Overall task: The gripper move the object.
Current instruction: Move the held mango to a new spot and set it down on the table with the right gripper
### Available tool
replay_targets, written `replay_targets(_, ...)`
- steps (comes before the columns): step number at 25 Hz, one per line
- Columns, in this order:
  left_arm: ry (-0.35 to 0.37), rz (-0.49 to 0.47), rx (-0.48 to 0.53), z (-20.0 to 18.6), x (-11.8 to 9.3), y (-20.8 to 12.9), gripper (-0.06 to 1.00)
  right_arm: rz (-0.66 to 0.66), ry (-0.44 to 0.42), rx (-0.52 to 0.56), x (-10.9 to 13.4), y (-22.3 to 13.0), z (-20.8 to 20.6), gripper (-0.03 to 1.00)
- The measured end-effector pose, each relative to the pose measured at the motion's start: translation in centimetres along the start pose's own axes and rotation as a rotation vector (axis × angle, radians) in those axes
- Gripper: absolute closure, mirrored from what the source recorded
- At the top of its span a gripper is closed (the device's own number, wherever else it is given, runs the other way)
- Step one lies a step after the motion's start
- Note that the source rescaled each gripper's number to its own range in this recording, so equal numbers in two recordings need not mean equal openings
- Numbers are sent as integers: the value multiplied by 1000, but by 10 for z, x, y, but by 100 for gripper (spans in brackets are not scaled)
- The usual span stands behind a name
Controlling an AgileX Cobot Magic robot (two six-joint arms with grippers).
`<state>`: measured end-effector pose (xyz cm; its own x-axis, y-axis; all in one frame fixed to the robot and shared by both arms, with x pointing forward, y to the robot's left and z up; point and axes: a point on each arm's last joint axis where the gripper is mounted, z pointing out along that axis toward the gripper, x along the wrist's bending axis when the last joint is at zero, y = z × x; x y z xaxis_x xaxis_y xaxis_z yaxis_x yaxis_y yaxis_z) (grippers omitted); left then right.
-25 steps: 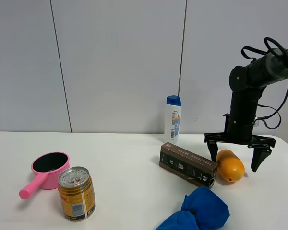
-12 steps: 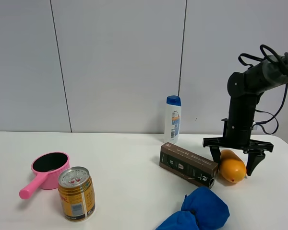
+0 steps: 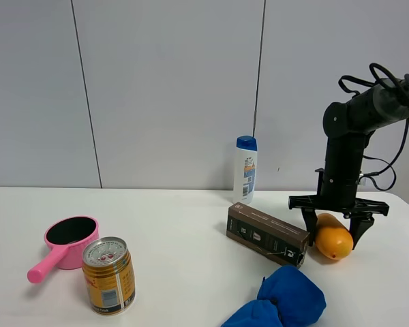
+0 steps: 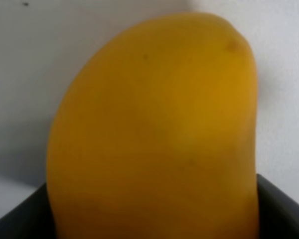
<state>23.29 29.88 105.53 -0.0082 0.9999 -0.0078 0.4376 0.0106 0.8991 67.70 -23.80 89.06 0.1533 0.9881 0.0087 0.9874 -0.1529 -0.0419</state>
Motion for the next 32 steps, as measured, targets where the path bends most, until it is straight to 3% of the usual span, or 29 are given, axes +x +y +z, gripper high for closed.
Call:
replay_targets(5,0,0,0,0,0,0,-6,-96,-14,-28,-1,2,-37,97)
replay_targets(11,0,0,0,0,0,0,-6,-196,36,-291,4,6,-135,97)
replay_targets(18,0,0,0,0,0,0,-6,-376,166,-532,43,-28,-232,97)
replay_targets(25,0,0,0,0,0,0,-6,-640,194,-529,120,-70,-232,97)
replay_targets(32,0,0,0,0,0,0,-6,-887,70,-504,195,-110,-197,97)
